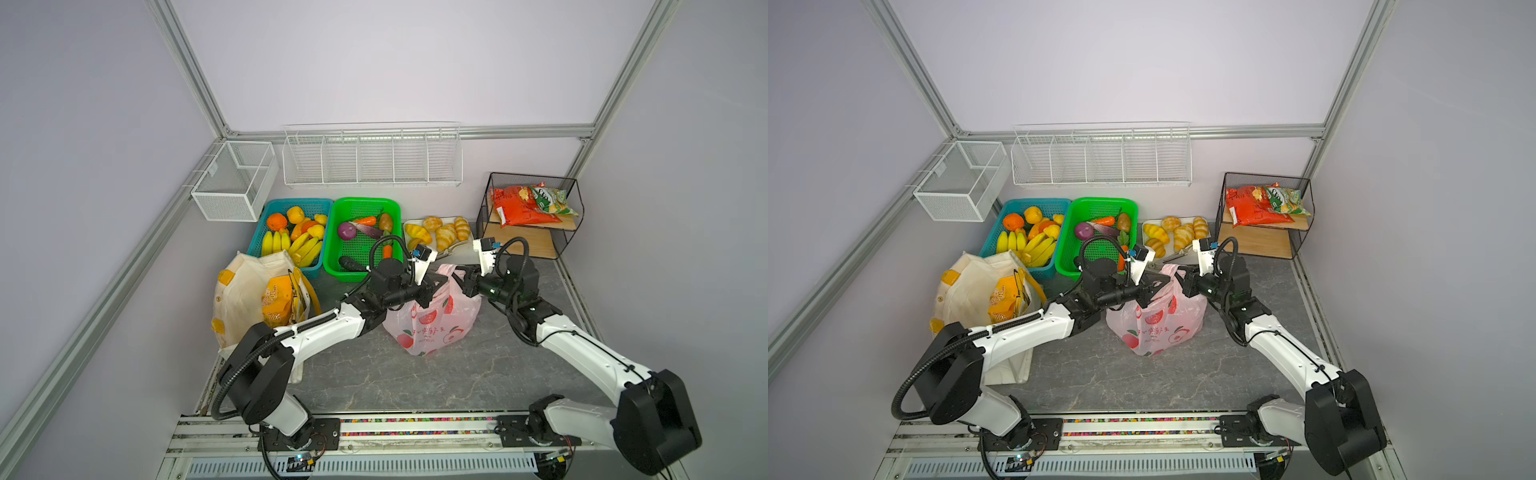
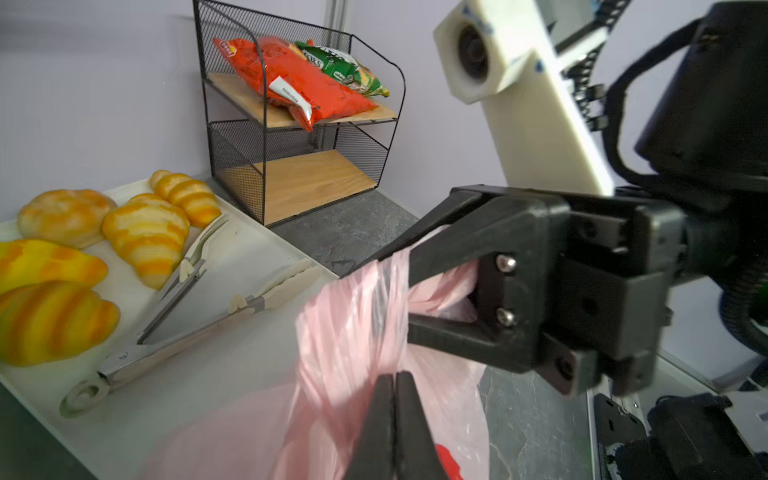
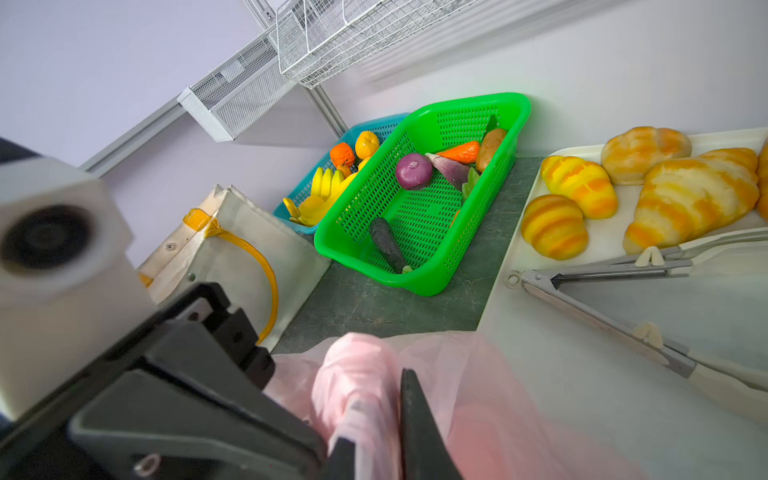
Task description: Place the mixed food into the grocery bags and tie them
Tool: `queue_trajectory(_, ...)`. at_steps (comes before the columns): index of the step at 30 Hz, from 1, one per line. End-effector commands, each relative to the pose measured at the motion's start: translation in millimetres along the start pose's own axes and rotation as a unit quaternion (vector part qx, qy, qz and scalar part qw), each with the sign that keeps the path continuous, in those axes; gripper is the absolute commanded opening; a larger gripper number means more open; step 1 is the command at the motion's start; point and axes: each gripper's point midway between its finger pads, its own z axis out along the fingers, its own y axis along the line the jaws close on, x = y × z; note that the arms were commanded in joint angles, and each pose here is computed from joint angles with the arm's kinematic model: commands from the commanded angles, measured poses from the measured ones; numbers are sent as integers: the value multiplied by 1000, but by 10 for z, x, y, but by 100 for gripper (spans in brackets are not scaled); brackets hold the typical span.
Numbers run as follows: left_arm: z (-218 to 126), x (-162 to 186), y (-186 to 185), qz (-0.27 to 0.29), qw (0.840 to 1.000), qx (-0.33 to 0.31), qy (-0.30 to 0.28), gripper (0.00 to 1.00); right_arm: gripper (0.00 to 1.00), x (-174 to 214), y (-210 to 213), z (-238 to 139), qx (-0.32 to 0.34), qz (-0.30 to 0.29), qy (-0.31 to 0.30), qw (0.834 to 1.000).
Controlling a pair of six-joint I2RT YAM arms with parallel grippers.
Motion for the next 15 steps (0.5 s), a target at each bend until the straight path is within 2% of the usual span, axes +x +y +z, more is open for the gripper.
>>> queue_trajectory(1,69,-80,80,-32,998,-13,-43,0,17,-126,107,17,-25,-30,-24,999)
queue_trajectory(6,162,-53,98,-26,999,-7,-37,0,20,-61,110,17,-31,-49,-18,998)
queue_trajectory(15,203,110,47,-39,999,15,-21,0,23,-38,-99,46,26,-43,-3,999)
